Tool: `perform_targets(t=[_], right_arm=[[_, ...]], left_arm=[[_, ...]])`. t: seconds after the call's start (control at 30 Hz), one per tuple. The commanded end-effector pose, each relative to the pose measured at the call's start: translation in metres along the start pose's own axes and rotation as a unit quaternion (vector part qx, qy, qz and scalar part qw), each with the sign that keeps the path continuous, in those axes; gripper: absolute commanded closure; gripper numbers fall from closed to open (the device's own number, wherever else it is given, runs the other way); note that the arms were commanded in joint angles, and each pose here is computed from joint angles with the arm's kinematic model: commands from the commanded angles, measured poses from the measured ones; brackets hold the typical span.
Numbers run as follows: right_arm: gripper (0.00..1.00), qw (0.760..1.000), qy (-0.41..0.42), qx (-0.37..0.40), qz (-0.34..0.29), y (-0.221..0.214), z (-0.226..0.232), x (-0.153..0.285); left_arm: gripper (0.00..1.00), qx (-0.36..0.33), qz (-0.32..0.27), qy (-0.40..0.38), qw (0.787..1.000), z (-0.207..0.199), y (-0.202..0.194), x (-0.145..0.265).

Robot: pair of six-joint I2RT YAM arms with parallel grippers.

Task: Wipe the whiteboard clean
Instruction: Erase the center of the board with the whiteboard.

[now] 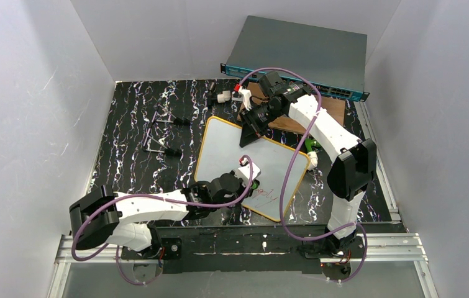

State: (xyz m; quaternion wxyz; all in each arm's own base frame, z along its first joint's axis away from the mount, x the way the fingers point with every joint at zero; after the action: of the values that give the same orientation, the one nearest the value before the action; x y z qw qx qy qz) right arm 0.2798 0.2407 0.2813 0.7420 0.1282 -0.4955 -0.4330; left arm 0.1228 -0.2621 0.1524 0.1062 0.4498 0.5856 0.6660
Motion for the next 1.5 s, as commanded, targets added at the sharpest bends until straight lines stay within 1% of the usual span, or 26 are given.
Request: perform_targets(t=[0.0,0.23,0.4,0.5,0.6,0.8,0.93,1.07,1.17,1.3,1.37,1.47], right_arm=[[0.99,0.999,0.044,-0.007,-0.022,0.007,0.021,0.010],[0.99,0.999,0.046,-0.007,-0.023,0.007,0.022,0.011],[0.99,0.999,0.047,-0.008,-0.023,0.007,0.022,0.011],[0.99,0.999,0.047,-0.008,-0.023,0.007,0.022,0.011],[0.99,0.999,0.047,-0.007,-0.023,0.007,0.022,0.011],[0.99,0.999,0.046,-0.007,-0.023,0.006,0.022,0.011],[0.99,0.999,0.044,-0.005,-0.023,0.007,0.023,0.012],[0.99,0.999,0.044,-0.005,-0.023,0.006,0.022,0.012],[0.99,0.999,0.045,-0.005,-0.023,0.006,0.022,0.011],[0.99,0.999,0.047,-0.007,-0.022,0.006,0.021,0.010],[0.99,0.999,0.047,-0.007,-0.021,0.005,0.021,0.010],[0.99,0.999,0.044,-0.007,-0.020,0.005,0.021,0.010]], left_arm=[[1.00,-0.014,0.025,-0.008,1.000,-0.001,0.001,0.003],[1.00,-0.082,0.086,0.012,0.993,-0.019,-0.014,-0.005],[1.00,-0.091,0.104,-0.001,0.990,-0.028,-0.022,-0.006],[1.00,-0.097,0.100,-0.008,0.990,-0.030,-0.021,-0.006],[1.00,-0.102,0.075,0.006,0.992,-0.024,-0.012,-0.004],[1.00,-0.054,0.025,0.020,0.998,0.002,0.025,0.000],[1.00,-0.055,0.021,0.000,0.998,0.003,0.033,0.000],[1.00,-0.074,0.042,-0.033,0.996,-0.005,0.018,-0.002],[1.00,-0.118,0.062,-0.053,0.990,-0.017,0.002,-0.002],[1.00,-0.153,0.098,-0.065,0.981,-0.028,-0.015,-0.004],[1.00,-0.161,0.104,-0.066,0.979,-0.030,-0.017,-0.005],[1.00,-0.163,0.092,-0.059,0.981,-0.029,-0.013,-0.004]])
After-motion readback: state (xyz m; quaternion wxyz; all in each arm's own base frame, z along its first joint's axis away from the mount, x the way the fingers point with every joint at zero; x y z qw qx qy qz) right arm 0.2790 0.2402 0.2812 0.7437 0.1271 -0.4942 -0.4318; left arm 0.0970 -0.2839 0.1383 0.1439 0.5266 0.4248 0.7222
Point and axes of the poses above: each gripper's point midway between its finger pads, its own x axis back along the fingers, its own z axis along the line the jaws close on, y = z × x, the point moved 10 cm from there along x, back along the fingers, and after that the axes turned 7 degrees about x, right-handed, at the moved point
